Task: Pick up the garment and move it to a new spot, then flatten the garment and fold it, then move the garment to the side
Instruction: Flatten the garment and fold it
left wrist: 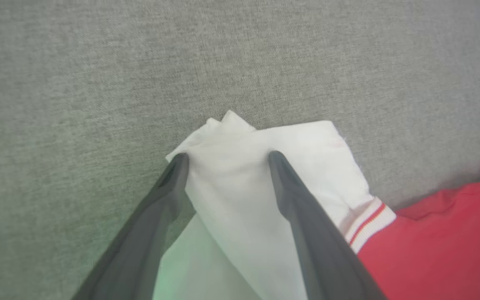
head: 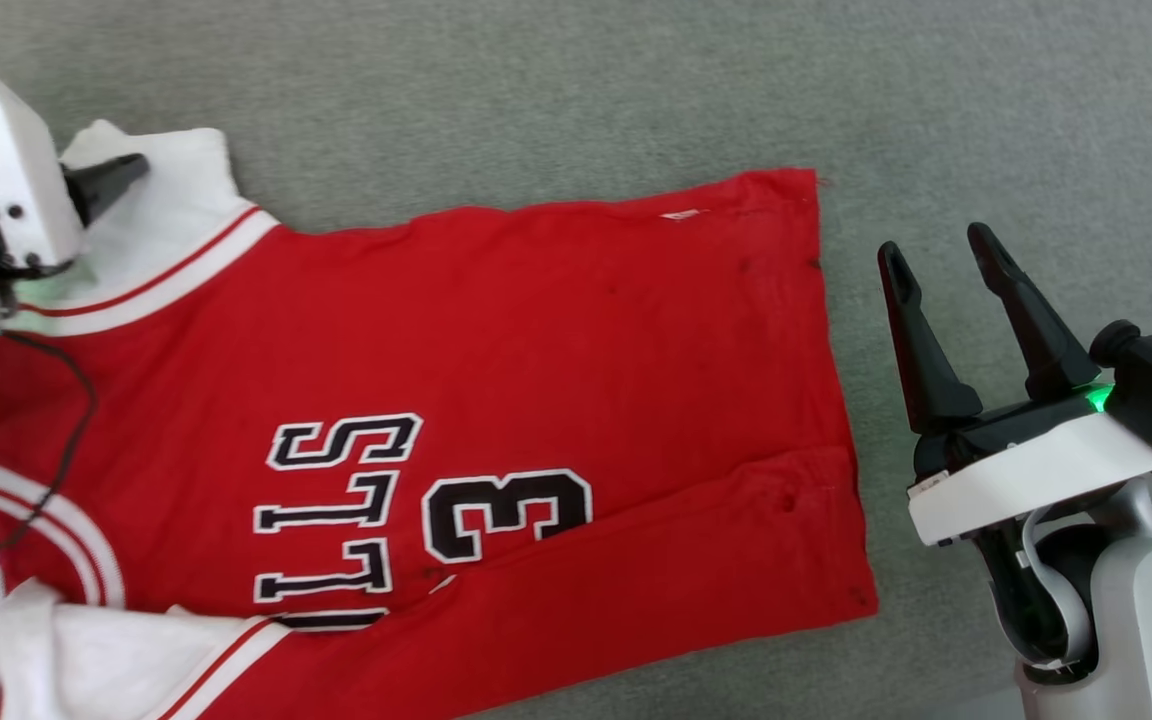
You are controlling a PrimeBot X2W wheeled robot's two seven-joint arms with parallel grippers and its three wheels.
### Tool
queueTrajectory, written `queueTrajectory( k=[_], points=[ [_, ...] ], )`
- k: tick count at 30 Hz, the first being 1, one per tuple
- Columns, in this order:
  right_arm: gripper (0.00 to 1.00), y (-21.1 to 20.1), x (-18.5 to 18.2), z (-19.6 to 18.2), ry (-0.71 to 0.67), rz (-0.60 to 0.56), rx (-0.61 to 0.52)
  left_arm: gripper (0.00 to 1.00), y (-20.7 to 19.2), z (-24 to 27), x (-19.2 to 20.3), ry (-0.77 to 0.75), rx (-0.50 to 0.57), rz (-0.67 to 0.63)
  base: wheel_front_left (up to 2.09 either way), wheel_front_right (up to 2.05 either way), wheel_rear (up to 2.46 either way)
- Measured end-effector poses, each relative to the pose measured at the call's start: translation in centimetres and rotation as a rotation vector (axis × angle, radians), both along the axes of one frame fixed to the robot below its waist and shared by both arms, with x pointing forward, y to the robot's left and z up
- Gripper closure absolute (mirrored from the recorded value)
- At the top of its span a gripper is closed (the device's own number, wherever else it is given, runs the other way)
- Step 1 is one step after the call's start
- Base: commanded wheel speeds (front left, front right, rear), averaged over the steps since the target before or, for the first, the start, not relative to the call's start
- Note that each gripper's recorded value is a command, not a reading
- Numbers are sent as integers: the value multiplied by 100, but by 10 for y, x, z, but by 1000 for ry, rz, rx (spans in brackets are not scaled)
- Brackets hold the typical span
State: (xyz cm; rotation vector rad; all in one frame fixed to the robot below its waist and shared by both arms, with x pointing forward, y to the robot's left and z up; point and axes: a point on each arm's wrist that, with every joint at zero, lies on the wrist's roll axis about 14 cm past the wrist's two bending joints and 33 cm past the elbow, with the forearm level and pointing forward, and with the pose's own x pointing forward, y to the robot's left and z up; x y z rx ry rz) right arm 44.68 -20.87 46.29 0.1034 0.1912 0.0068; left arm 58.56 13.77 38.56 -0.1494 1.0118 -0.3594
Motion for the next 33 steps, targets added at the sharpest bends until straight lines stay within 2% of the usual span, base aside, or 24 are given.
queueTrajectory(
  k=[4,5,6,7,8,16,21,27,33],
  points=[
    [0,-7,-5,-8,29,-23,2,0,0,-19,2,65,41,-5,0,0,0],
    [0,-9,-6,-9,35,-29,2,4,-3,-22,1,84,32,-5,0,0,0],
    [0,-11,-7,-11,44,-34,8,55,-4,-25,1,101,27,-2,0,0,0],
    [0,-12,-8,-13,51,-39,10,87,-5,-27,0,109,27,-1,0,0,0],
    [0,-13,-9,-14,58,-43,14,100,-5,-28,0,114,22,3,0,0,0],
    [0,-8,-10,-22,134,-22,58,100,-7,-20,0,40,-9,30,0,0,0],
    [0,-3,-5,-40,297,27,93,100,-7,-1,-2,-47,-8,26,0,0,0],
    [0,12,18,-56,483,131,92,100,-6,40,1,-187,-19,5,0,0,0],
    [0,25,50,-69,587,194,61,100,-5,64,-5,-285,-24,-32,0,0,0]
  ],
)
